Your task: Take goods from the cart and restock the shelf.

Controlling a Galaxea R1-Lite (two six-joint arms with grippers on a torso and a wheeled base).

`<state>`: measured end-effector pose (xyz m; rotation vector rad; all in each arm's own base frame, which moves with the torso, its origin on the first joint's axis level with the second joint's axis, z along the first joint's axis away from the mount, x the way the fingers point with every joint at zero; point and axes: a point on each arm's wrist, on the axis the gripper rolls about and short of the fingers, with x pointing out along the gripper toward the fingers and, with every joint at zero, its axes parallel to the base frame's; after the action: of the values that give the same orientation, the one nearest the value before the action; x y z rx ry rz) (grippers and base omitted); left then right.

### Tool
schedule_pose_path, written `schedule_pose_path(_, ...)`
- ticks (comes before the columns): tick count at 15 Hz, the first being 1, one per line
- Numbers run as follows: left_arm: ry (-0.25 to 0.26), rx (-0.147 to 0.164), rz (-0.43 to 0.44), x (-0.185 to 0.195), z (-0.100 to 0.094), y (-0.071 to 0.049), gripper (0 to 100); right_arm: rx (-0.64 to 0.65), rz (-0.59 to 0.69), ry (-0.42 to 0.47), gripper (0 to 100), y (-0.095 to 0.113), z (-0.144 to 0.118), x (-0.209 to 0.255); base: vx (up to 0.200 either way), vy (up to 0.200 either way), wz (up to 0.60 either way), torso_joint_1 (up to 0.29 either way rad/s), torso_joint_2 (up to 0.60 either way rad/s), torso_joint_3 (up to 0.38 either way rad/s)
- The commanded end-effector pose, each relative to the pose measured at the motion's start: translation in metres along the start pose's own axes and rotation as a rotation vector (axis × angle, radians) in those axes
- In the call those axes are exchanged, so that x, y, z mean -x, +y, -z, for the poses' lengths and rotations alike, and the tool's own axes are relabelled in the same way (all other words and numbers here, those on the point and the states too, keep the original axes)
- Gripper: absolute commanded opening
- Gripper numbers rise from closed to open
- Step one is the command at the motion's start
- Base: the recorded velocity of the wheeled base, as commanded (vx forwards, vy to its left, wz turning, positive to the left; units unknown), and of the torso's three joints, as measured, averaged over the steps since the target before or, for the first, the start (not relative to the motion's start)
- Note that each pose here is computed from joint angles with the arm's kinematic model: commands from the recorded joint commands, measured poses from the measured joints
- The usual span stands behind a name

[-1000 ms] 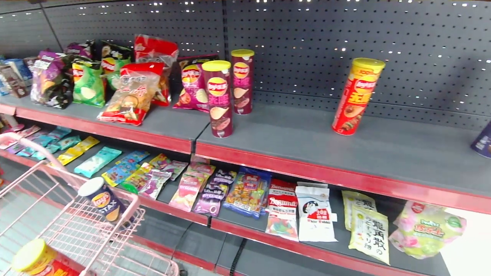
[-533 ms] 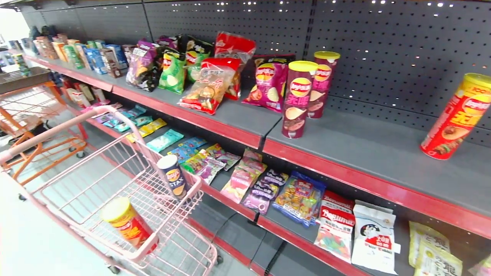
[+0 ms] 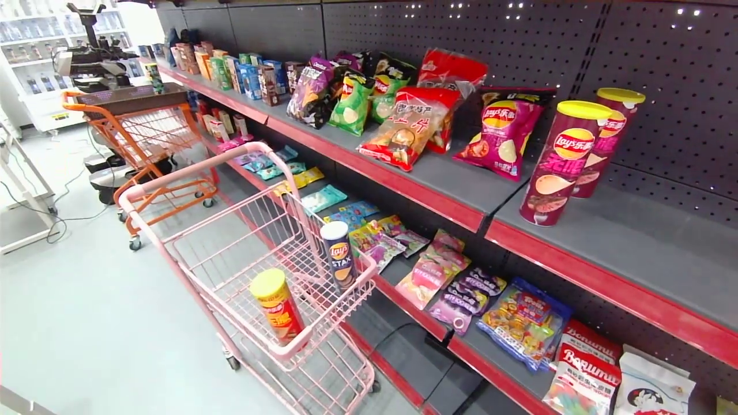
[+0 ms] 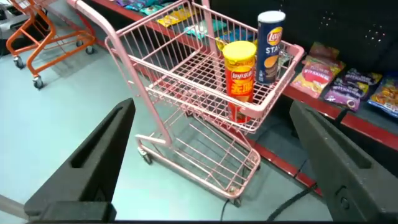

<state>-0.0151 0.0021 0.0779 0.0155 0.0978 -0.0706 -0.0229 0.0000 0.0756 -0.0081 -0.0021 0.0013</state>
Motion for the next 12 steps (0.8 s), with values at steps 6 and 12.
schedule_pose_path(6, 0.001, 0.000, 0.000, -0.0001, 0.0000, 0.0000, 100, -0.003, 0.001, 0.001, 100, 0.0000, 0.0000, -0.0001, 0.000, 0.000, 0.00, -0.077, 0.19, 0.116)
schedule_pose_path(12, 0.003, -0.002, 0.002, -0.0001, 0.0002, 0.0000, 100, -0.005, 0.001, 0.001, 100, 0.0000, 0.0000, -0.0001, 0.000, 0.000, 0.00, -0.187, 0.51, 0.321)
